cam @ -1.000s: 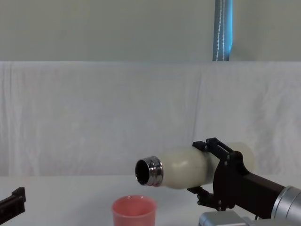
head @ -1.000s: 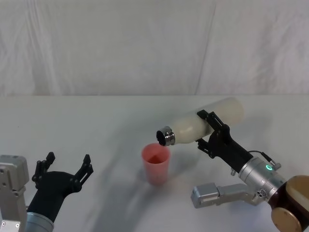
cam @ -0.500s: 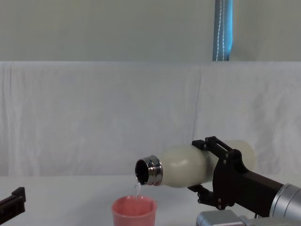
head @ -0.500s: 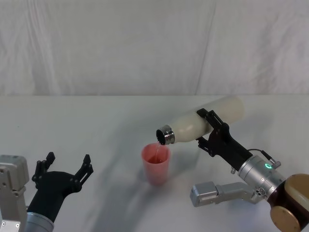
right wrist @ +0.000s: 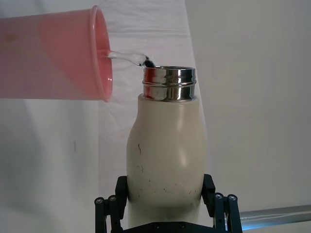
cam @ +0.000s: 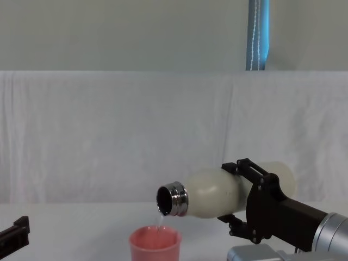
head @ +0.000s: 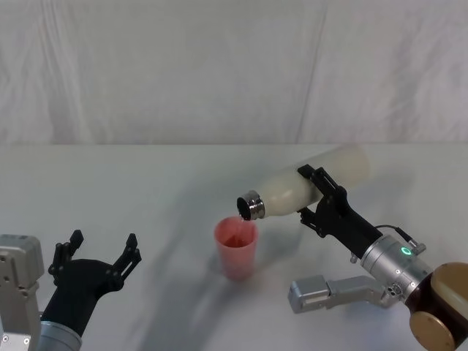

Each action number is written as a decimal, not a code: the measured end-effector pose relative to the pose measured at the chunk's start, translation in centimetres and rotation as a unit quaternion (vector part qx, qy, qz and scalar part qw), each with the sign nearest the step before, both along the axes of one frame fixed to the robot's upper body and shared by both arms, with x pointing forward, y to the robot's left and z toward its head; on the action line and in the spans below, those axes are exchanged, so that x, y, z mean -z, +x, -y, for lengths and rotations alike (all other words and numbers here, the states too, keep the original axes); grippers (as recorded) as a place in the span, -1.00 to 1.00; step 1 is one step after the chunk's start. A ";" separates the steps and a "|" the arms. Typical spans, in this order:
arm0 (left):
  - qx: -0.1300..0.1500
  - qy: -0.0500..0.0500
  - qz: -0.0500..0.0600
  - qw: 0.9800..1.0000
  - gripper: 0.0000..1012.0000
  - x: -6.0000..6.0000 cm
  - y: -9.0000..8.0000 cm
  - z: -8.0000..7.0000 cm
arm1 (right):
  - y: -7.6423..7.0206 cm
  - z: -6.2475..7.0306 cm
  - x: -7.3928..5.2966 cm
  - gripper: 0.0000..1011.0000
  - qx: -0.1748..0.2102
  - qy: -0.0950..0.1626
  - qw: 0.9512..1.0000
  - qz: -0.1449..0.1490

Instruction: Grasp the thermos with one hand and pour water into the cup lid.

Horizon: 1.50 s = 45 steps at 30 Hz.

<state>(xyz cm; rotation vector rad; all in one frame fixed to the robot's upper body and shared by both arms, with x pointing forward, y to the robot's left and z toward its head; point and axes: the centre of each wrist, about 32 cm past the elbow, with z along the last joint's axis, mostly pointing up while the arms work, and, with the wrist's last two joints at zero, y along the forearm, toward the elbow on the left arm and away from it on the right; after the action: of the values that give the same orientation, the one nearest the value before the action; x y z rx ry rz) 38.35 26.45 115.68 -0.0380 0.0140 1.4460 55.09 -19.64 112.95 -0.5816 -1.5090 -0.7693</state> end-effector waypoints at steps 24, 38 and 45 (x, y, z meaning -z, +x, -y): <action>0.000 0.000 0.000 1.000 0.98 0.0 0.0 0.0 | 0.1 0.0 0.1 0.88 0.003 -0.003 1.000 0.000; 0.000 0.000 0.000 1.000 0.98 0.0 0.0 0.0 | 0.0 0.0 0.2 0.88 0.004 -0.004 1.000 -0.002; 0.000 0.000 0.000 1.000 0.98 0.0 0.0 0.0 | 0.0 -0.1 0.1 0.88 0.011 0.013 1.000 -0.015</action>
<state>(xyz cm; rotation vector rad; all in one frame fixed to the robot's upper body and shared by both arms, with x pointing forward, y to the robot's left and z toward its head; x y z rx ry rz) 38.35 26.45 115.68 -0.0380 0.0140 1.4460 55.14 -19.53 112.87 -0.5886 -1.4648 -0.7943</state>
